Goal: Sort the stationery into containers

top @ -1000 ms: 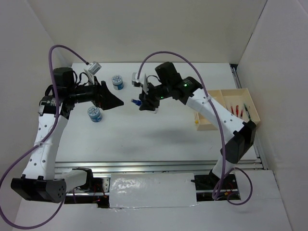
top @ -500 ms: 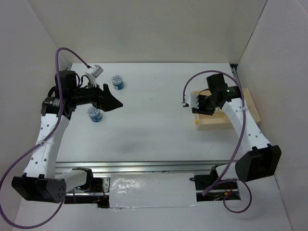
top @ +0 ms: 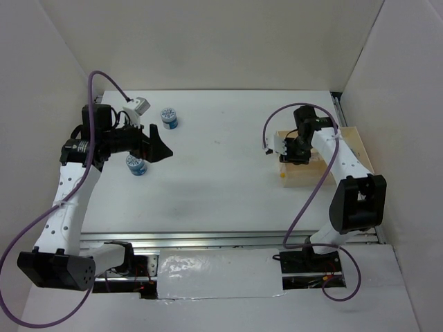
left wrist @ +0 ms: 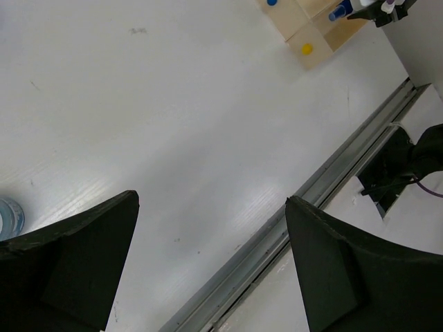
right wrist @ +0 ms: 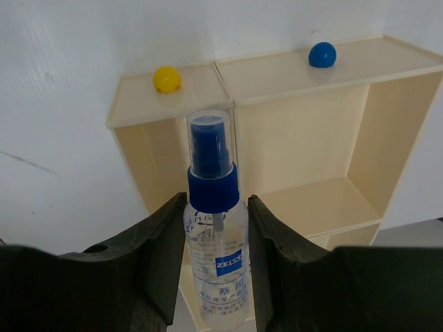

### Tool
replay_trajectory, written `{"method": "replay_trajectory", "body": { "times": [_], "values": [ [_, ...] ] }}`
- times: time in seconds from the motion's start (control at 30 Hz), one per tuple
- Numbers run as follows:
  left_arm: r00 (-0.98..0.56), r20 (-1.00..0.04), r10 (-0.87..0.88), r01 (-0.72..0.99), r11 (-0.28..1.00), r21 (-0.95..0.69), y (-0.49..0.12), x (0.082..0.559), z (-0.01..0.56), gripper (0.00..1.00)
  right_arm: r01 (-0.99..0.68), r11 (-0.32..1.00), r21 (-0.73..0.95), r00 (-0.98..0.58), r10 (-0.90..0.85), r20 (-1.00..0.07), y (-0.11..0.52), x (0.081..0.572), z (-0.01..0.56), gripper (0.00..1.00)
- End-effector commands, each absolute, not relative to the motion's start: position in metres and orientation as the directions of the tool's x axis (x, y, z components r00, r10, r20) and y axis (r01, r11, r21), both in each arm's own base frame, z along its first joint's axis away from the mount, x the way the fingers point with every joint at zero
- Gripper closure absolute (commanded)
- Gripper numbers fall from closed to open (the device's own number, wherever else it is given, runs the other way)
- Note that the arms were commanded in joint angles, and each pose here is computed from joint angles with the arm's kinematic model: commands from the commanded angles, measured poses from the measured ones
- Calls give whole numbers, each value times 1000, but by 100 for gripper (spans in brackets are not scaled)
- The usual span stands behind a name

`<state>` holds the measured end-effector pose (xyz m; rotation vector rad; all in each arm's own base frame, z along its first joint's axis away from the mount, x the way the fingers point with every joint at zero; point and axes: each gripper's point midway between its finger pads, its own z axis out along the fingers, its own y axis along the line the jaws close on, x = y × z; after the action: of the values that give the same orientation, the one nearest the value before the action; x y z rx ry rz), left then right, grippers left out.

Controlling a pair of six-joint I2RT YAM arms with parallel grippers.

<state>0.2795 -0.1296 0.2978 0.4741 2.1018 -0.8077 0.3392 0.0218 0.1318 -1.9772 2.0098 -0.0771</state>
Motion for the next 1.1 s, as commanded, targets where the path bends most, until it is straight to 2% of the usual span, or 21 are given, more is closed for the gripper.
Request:
{"method": "replay_trajectory", "body": {
  "times": [0.0, 0.47, 0.6, 0.83, 0.93, 1.07],
  "values": [
    [-576, -814, 77, 576, 745, -337, -123, 280, 294, 1, -963, 44, -266, -1, -987, -159, 11, 347, 125, 82],
    [-576, -814, 70, 543, 777, -317, -117, 290, 286, 1, -969, 88, -229, -56, -988, -143, -9, 342, 109, 74],
    [-573, -819, 23, 419, 867, -269, -91, 307, 286, 1, -972, 88, -216, -56, -987, -148, -7, 340, 100, 69],
    [-597, -801, -35, 235, 948, -216, -58, 332, 279, 1, -974, 97, -206, -73, -990, -124, -12, 339, 86, 55],
    [-601, -799, -28, 211, 959, -192, -52, 338, 275, 1, -973, 109, -202, -86, -989, -123, -13, 339, 86, 46],
    [-634, -774, 2, 183, 972, -148, -42, 344, 259, 1, -967, 125, -221, -96, -986, -135, -11, 342, 93, 40]
  ]
}}
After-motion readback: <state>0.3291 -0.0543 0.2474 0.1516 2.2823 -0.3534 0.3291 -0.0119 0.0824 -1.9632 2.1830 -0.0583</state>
